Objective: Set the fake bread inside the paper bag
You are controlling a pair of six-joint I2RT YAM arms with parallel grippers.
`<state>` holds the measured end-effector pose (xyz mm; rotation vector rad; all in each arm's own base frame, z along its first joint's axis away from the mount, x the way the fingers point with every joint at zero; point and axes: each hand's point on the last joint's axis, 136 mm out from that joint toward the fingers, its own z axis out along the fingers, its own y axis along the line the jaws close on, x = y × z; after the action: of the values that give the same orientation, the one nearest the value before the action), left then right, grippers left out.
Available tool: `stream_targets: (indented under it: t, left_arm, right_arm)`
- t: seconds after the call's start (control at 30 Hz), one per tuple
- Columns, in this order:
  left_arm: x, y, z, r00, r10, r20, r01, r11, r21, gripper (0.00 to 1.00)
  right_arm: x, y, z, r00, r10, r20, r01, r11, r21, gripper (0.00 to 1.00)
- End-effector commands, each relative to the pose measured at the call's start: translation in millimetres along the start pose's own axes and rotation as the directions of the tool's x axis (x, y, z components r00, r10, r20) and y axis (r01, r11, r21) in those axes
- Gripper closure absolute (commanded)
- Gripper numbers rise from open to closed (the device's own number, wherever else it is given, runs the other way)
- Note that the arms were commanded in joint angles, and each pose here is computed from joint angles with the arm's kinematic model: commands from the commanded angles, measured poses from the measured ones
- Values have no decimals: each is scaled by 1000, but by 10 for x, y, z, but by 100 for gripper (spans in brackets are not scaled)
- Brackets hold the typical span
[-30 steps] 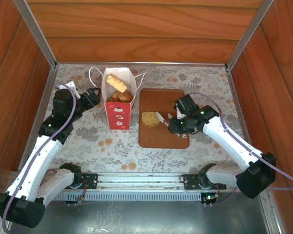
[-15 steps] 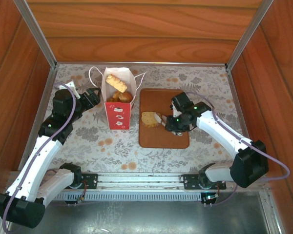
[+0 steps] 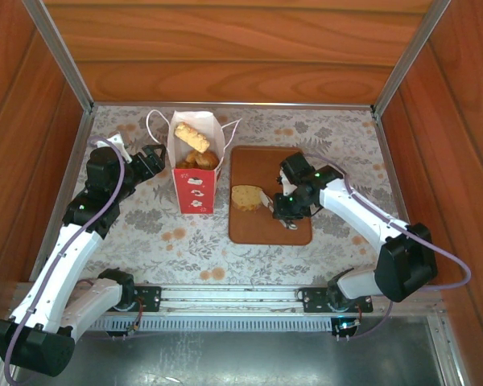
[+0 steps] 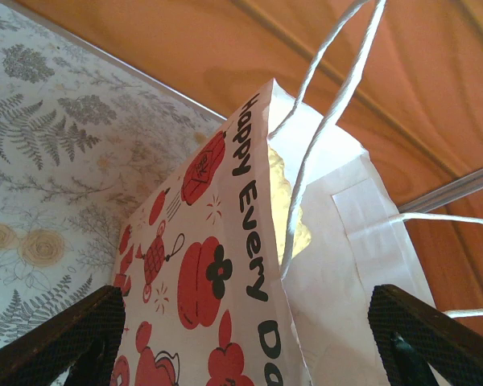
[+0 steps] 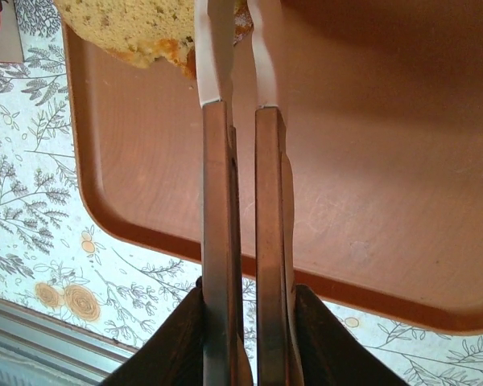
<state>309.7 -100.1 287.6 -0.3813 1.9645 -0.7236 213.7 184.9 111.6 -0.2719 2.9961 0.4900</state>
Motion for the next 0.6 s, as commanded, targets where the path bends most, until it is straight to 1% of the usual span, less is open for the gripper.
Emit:
stream_targets:
  t: [0.0,0.2,0.3,0.47,0.57]
  left_arm:
    - [-15,41,-30,1000,12,13,-12,1000,-8,16]
    - [-57,23,-71,1000,13,25,-13,1000,-2,16]
    - [-85,-48,-103,1000,18,16,-18,1000,21,16]
    - [-106,-170,-124,999,22,-24,-21,998,54,16]
    - [-136,-185,-111,999,19,-30,-17,999,49,16]
  right_arm:
    - [-3,39,-183,999,-29,25,30,999,-15,83]
    - [21,1,-392,996,-58,73,57,998,16,88]
    - [38,-37,-533,993,-71,99,66,997,45,89]
    - [41,-54,-868,980,-103,170,90,993,80,90]
    - [30,-57,-1124,966,-127,225,105,989,106,90]
